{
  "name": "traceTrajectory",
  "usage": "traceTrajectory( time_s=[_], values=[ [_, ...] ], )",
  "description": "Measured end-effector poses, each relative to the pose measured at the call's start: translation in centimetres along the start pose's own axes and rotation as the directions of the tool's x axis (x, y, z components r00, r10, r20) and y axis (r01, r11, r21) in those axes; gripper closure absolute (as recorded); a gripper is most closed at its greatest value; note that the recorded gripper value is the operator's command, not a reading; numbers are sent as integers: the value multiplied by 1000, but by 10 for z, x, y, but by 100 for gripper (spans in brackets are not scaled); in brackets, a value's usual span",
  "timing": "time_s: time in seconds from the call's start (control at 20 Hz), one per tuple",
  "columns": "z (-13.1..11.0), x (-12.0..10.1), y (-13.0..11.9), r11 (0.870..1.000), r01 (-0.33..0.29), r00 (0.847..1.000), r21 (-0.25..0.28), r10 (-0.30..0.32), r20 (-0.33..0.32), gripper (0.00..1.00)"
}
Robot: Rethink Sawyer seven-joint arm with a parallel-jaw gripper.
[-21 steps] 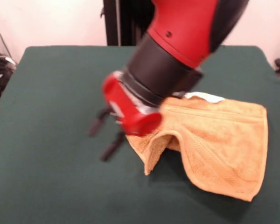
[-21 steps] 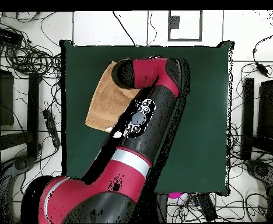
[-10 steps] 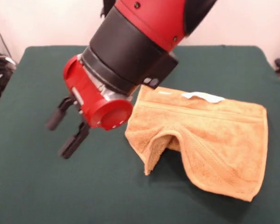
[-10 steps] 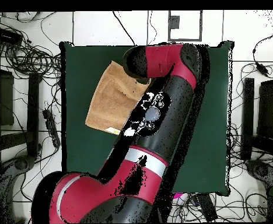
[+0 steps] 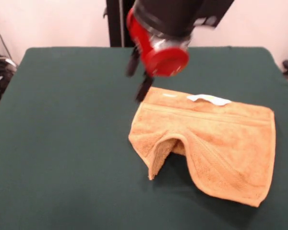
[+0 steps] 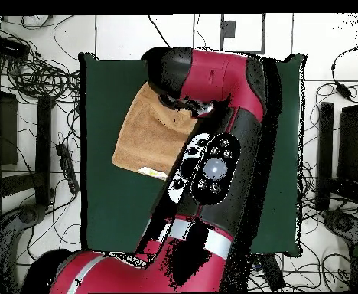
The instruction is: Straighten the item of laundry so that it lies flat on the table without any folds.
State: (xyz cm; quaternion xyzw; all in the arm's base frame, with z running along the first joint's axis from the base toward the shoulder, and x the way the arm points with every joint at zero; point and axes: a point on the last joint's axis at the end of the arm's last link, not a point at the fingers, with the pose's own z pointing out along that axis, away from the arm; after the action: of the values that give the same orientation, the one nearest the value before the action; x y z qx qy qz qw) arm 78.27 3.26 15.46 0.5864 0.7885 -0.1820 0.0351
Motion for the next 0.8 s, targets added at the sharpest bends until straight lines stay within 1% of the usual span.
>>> traceTrajectory(
  time_s=[0.05,0.15,0.2,0.25,0.3,0.35,0.45,0.55,0.6,0.75,0.8],
  values=[
    [-5,6,-4,1000,1,1000,19,0,-28,0],
    [-11,14,-8,999,5,998,36,-3,-55,0],
    [-17,22,-11,999,9,997,46,-6,-78,0],
    [-18,24,-12,999,11,996,47,-7,-84,0],
    [-24,38,-13,999,21,993,41,-16,-115,0],
    [-26,44,-13,999,25,992,35,-21,-127,0],
    [-26,53,-12,999,31,990,25,-27,-138,0],
    [-26,66,-8,999,40,988,-3,-40,-146,0],
    [-22,79,-2,998,49,988,-44,-55,-142,0],
    [-15,95,7,992,61,990,-107,-74,-119,0],
    [-11,100,13,987,65,992,-145,-80,-102,0]
  ],
)
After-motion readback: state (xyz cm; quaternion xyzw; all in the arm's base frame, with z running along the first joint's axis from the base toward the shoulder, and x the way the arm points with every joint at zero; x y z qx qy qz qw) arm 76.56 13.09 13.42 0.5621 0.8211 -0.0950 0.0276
